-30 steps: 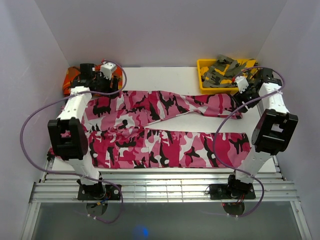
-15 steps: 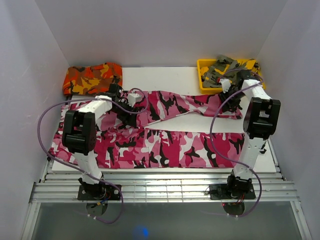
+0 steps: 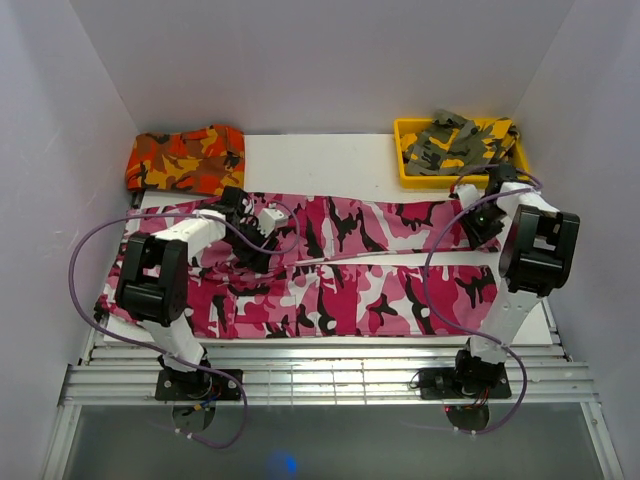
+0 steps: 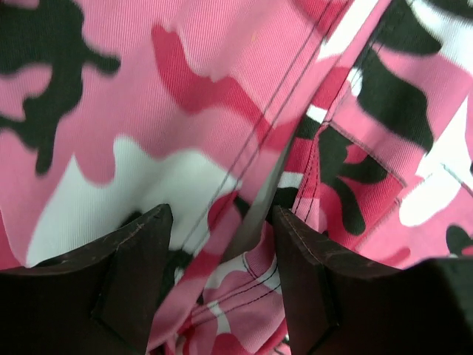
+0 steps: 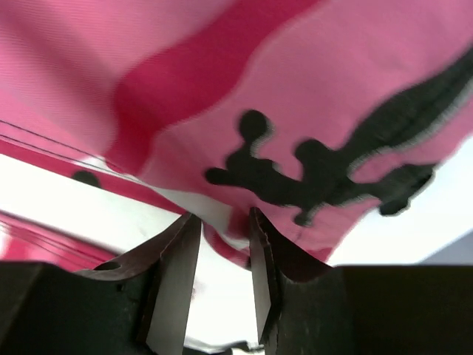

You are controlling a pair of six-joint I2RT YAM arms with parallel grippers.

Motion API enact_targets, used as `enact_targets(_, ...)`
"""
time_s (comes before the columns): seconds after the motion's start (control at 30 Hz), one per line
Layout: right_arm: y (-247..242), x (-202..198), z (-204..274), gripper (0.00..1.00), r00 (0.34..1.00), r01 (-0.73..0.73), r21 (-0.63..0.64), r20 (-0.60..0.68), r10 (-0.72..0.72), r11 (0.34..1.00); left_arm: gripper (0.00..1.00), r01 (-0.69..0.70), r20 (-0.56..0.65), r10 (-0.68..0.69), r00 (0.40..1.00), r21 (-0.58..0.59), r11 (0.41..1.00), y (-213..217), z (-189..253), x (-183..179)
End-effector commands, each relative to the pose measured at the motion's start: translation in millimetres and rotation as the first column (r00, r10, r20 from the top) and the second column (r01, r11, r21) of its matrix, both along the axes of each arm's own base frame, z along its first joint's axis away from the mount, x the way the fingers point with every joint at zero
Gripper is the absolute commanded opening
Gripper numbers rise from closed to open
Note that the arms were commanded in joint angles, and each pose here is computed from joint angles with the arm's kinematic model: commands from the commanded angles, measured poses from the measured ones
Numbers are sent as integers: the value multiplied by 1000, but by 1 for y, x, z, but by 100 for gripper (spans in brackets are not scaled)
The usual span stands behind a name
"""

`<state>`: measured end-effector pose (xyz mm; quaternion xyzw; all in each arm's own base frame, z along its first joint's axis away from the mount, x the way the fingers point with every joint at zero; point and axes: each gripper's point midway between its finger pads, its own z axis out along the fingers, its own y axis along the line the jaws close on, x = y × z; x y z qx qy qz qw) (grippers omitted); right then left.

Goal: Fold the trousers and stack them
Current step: Flatten the trousers out

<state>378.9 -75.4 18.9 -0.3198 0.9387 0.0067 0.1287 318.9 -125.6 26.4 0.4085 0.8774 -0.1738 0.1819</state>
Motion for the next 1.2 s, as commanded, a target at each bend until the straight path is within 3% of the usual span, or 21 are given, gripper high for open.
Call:
enact_targets(0.0,-43,-29,-2,39,996,36,-93,-82,-43,995,68,28,-27,-27,999,28,999,10,9,-26)
enact_targets(0.07,-37,-27,12,47,996,41,-41,-83,-44,998,67,31,-41,-29,999,43,999,13,12,-27)
enact_targets(0.13,-26,1,42,50,999,35,46,11,-36,998,66,27,-25,-26,999,35,999,14,19,-18)
enact_targets(0.2,-12,35,78,52,989,64,148,121,-82,987,67,12,19,-11,1000,-11,1000,8,32,-8)
enact_targets(0.27,2,56,87,53,984,82,239,134,-116,968,68,-4,46,8,999,-80,997,-5,51,5)
enact_targets(0.3,1,79,108,54,972,74,237,199,-123,969,68,-13,51,19,998,-105,994,-10,58,11)
enact_targets(0.4,11,107,99,54,974,49,248,203,-101,968,70,-38,97,57,994,-188,981,-25,87,34)
enact_targets(0.47,29,131,81,52,974,8,245,217,-63,970,70,-77,90,97,991,-209,975,-32,89,59)
enact_targets(0.67,45,130,57,40,979,-24,235,203,-25,972,71,-101,85,122,989,-216,971,-35,88,77)
enact_targets(0.73,47,117,42,44,985,-29,235,170,-12,971,70,-105,74,125,989,-222,969,-35,86,77)
enact_targets(0.8,45,109,28,56,987,-68,193,159,37,979,71,-110,66,129,990,-233,966,-36,84,76)
enact_targets(0.9,29,112,11,58,983,-95,94,166,79,991,71,-130,25,139,990,-226,965,-32,71,70)
enact_targets(0.97,21,111,-7,55,986,-99,53,142,91,994,71,-147,-9,148,989,-205,968,-26,57,61)
enact_targets(1.0,13,114,-11,46,986,-89,9,142,86,996,71,-159,-19,159,987,-185,970,-21,51,59)
enact_targets(1.1,-6,114,-28,35,993,-42,-80,106,50,996,69,-206,-85,197,977,-122,971,-4,27,45)
enact_targets(1.17,-23,109,-31,35,995,15,-108,95,-5,994,66,-239,-143,228,963,-71,968,11,6,30)
